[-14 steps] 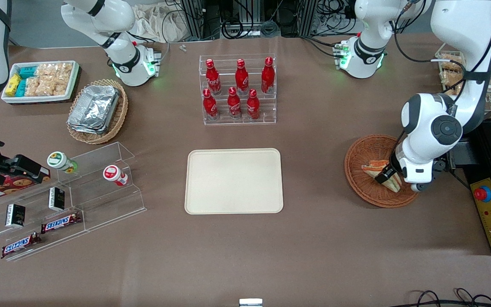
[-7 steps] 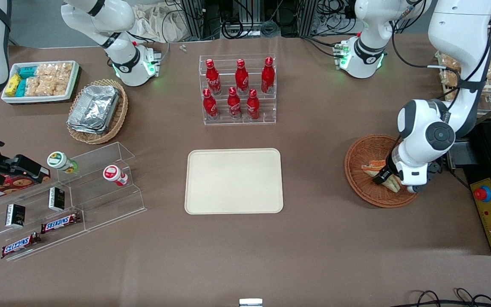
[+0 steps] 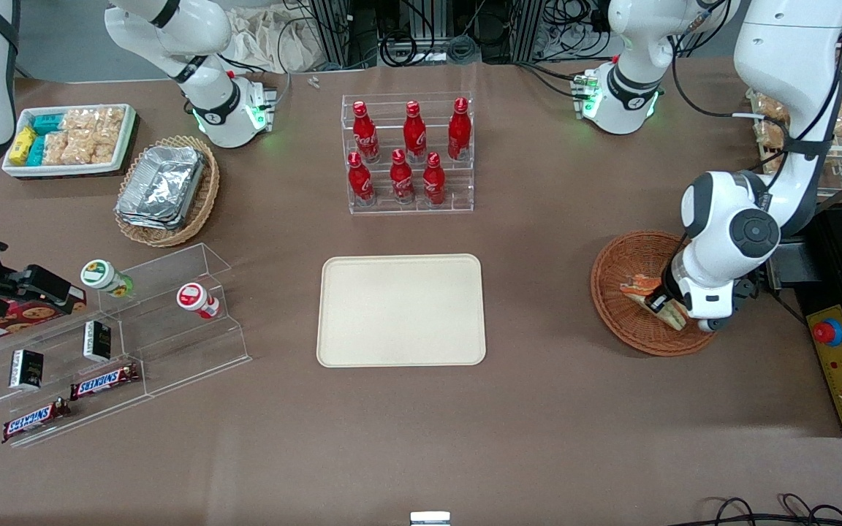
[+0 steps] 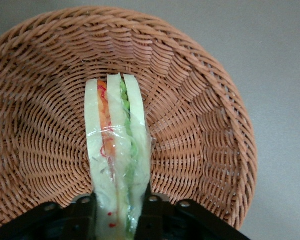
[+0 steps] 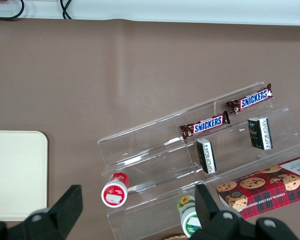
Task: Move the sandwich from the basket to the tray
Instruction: 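Close the left gripper on the sandwich and lift it up, then carry the held sandwich over the cream tray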
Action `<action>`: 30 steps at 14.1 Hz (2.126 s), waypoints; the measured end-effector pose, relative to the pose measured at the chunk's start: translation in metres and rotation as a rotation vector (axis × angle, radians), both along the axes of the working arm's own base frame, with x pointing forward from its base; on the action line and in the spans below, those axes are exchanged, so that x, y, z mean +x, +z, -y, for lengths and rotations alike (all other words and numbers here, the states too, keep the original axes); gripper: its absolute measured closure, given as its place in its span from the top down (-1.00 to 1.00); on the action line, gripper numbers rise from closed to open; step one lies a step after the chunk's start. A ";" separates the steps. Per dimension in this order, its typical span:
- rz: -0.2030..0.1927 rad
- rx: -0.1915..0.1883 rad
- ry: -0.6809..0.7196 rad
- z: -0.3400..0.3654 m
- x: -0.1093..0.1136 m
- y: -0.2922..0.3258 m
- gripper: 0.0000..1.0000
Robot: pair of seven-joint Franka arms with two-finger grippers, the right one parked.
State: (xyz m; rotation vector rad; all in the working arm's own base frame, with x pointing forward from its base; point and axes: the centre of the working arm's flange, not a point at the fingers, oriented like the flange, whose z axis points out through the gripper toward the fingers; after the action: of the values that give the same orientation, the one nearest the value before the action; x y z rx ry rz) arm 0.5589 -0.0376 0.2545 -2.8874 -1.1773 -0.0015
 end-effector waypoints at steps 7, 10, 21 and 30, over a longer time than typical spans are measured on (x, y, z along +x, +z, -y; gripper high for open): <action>-0.060 0.052 -0.098 0.001 0.017 0.138 -0.69; -0.098 0.062 -0.238 -0.002 0.025 0.254 -0.69; -0.097 -0.051 -0.813 0.237 -0.005 0.285 -0.69; -0.023 -0.154 -0.865 0.373 0.011 0.106 -0.69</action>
State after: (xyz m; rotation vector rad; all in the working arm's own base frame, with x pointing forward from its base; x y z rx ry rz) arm 0.5694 -0.4107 0.3608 -3.2449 0.1506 0.1084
